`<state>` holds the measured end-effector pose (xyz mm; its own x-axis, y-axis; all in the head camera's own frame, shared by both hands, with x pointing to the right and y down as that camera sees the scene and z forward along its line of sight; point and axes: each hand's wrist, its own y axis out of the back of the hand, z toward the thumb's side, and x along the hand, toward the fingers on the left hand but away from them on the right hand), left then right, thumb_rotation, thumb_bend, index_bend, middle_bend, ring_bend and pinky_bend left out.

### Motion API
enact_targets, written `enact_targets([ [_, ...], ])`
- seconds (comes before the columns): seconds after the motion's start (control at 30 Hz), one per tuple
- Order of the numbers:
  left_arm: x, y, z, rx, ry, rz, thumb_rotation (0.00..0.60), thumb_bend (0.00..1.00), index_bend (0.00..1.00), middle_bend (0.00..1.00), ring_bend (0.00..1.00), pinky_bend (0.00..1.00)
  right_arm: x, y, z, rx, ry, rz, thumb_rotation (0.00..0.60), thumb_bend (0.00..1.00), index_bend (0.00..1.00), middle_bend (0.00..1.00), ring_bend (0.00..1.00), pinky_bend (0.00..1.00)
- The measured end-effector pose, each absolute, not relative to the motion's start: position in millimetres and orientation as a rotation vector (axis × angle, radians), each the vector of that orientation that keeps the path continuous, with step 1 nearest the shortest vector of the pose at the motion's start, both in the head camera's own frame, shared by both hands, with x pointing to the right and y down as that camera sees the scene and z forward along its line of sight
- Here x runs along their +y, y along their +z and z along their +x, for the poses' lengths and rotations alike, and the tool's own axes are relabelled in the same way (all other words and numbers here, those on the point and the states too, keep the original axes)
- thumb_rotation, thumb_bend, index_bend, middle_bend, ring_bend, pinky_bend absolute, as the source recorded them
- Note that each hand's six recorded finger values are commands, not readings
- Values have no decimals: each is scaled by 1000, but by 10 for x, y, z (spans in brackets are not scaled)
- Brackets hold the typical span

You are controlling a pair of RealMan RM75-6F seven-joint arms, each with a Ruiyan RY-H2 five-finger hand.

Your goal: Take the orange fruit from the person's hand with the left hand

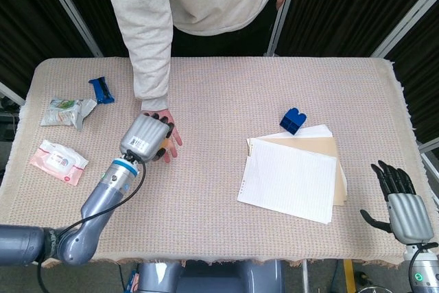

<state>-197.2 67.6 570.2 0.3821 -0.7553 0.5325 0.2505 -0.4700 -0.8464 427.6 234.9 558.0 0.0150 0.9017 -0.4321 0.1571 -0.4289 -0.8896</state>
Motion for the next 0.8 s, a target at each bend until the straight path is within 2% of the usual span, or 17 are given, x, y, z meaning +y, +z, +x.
enact_targets([
  [0.27,1228,5748,-2502,351,-1264,-1658,600,608,791,629,551,606,2349,5586,4259,-1096,1470,-1648,600,139,48,0,0,0],
  [0.37,1455,5874,-2772,335,-1313,-1692,600,609,790,625,548,604,2348,5591,4258,-1097,1473,-1648,600,138,48,0,0,0],
  [0.53,1583,6168,-3013,367,-1368,-1729,600,605,762,601,529,586,2345,5593,4253,-1095,1473,-1647,600,138,48,0,0,0],
  [0.7,1685,6529,-3111,378,-1411,-1747,600,603,686,515,472,546,2345,5592,4257,-1098,1473,-1645,600,139,48,0,0,0],
  [0.8,1725,6719,-3134,385,-1429,-1735,600,537,539,331,369,447,2342,5591,4263,-1101,1473,-1644,600,139,48,0,0,0],
])
